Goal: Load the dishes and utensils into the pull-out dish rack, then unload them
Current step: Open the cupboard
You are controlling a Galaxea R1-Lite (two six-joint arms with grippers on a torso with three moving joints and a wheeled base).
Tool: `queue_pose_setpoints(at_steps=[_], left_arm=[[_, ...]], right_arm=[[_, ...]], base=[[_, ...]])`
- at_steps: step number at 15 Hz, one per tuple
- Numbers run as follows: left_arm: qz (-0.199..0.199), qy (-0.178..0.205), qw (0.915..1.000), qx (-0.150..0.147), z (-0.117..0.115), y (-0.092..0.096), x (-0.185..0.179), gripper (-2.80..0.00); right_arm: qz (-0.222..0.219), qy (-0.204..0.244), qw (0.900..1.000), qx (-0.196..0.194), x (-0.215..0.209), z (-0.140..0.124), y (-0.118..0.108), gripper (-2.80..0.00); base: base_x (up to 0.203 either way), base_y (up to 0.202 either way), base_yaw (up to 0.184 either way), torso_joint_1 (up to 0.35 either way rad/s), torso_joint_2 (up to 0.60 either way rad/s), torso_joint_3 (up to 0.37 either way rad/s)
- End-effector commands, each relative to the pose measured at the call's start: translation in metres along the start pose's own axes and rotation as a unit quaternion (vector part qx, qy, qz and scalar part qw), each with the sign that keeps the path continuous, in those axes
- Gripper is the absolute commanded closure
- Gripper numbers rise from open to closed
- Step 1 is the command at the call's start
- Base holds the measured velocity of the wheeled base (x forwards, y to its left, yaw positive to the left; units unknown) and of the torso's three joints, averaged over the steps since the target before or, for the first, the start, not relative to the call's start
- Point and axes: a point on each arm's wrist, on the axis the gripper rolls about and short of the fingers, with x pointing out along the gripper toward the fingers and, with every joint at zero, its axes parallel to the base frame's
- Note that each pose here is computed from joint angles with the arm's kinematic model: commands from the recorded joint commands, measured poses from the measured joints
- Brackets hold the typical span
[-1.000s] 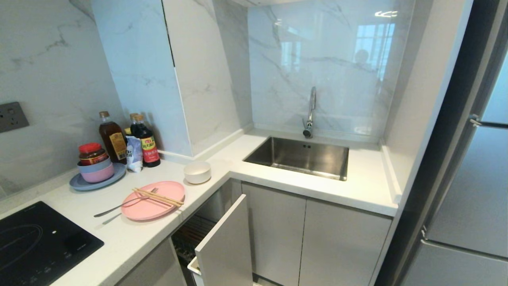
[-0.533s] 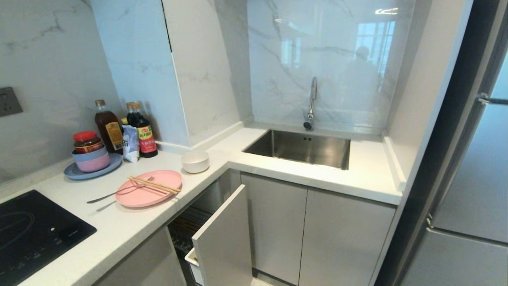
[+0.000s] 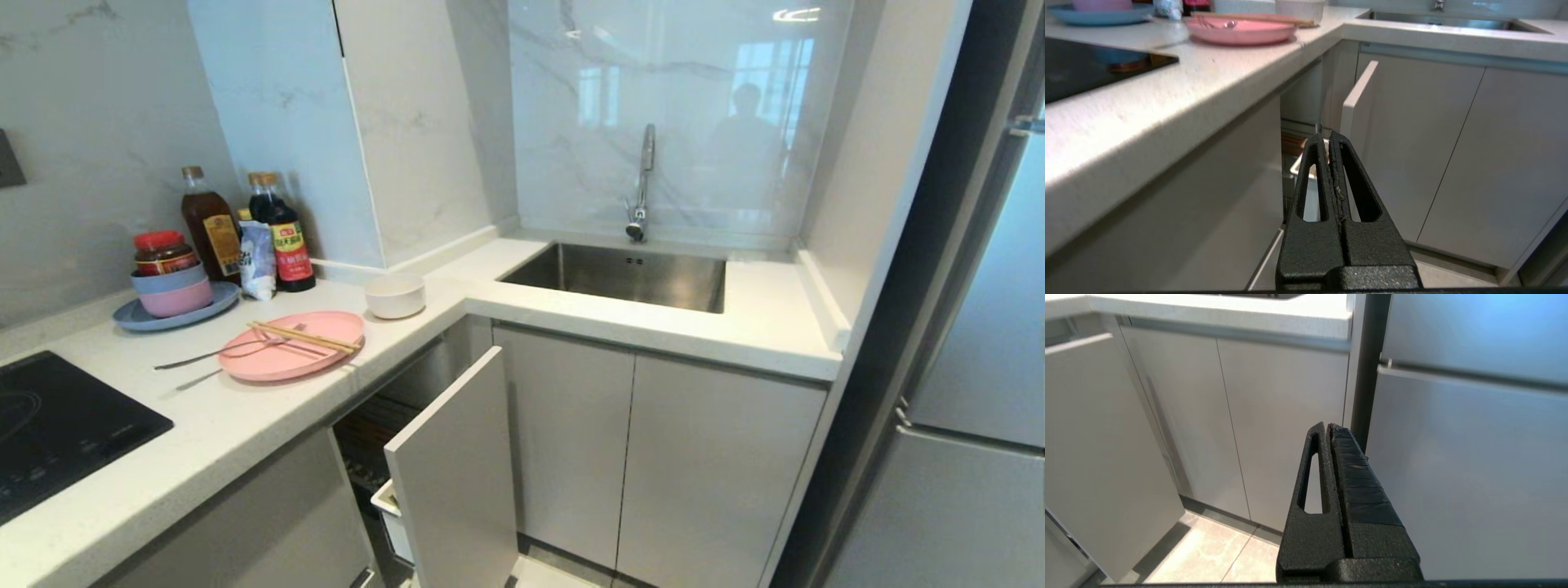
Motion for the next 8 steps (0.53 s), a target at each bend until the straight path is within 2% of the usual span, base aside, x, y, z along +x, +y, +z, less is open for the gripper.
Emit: queue_pose_setpoints(at_steps=[1, 5, 8], left_arm=[[0.000, 0.000, 1.0000, 0.000, 0.0000, 0.0000, 0.0000, 0.00], [0.000, 0.000, 1.0000, 0.000, 0.0000, 0.0000, 0.0000, 0.00], [0.000, 0.000, 1.0000, 0.000, 0.0000, 0.0000, 0.0000, 0.00]], right_arm=[[0.000, 0.000, 1.000, 0.000, 0.0000, 0.0000, 0.0000, 0.00], [0.000, 0.000, 1.000, 0.000, 0.0000, 0.0000, 0.0000, 0.00], [0.000, 0.000, 1.000, 0.000, 0.0000, 0.0000, 0.0000, 0.00]], base=[[0.000, 0.000, 0.000, -0.232, 0.53, 0.285], [0.000, 0.000, 0.000, -0.218, 0.50, 0.276], [0.000, 0.000, 0.000, -0.086, 0.19, 0.107]])
